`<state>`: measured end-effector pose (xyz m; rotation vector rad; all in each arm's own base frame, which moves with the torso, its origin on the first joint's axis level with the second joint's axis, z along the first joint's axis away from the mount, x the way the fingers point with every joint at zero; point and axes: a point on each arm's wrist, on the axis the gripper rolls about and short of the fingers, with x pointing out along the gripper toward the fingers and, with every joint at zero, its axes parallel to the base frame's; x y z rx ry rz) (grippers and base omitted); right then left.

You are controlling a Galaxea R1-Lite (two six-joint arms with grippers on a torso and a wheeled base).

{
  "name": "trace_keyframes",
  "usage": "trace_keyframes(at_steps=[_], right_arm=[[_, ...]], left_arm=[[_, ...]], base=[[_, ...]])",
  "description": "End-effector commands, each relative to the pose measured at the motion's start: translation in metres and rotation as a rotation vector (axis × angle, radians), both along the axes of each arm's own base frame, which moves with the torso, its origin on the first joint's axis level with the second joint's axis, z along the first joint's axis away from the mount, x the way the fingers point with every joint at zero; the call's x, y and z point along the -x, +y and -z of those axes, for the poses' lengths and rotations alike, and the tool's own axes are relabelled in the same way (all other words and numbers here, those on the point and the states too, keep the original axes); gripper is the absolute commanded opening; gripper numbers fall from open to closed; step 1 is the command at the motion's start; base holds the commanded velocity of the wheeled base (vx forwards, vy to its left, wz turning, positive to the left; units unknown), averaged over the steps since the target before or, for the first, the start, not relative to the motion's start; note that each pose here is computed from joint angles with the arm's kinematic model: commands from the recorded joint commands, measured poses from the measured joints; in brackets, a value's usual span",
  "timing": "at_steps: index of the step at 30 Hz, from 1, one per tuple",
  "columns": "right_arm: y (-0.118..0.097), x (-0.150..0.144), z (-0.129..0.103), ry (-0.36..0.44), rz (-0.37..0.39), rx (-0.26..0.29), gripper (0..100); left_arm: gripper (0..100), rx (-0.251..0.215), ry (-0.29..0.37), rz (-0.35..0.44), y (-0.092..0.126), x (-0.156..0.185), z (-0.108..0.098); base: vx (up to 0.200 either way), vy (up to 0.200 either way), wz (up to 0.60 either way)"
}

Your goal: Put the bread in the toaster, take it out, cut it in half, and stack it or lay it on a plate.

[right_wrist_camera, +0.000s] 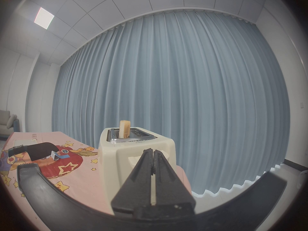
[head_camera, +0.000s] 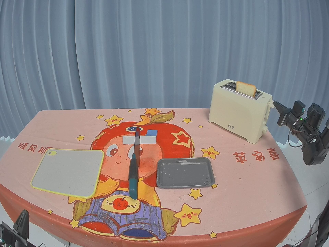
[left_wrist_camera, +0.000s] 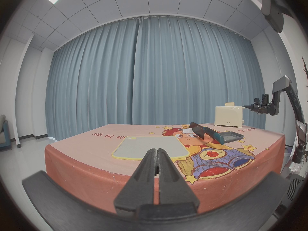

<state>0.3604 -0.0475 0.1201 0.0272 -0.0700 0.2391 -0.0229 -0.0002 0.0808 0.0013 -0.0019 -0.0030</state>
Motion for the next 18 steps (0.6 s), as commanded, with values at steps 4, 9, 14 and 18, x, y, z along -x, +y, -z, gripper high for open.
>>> trace_keyframes(at_steps=[4, 9, 14, 18], right_arm=[[0.002, 0.003, 0.013, 0.05, -0.003, -0.005, 0], [0.003, 0.002, 0.018, 0.066, -0.006, -0.008, 0], [0.002, 0.001, 0.026, 0.089, -0.003, -0.011, 0], [0.0, -0.001, 0.035, 0.113, 0.0, -0.015, 0]], left_arm=[[0, 0.0, 0.002, 0.0, 0.0, 0.0, 0.005], [0, 0.0, 0.002, 0.0, 0.0, 0.0, 0.005], [0, 0.0, 0.0, 0.0, 0.0, 0.0, 0.005], [0, 0.0, 0.0, 0.0, 0.0, 0.0, 0.005]], base=[[0.0, 0.0, 0.0], [0.0, 0.0, 0.0], [0.0, 0.0, 0.0], [0.0, 0.0, 0.0]])
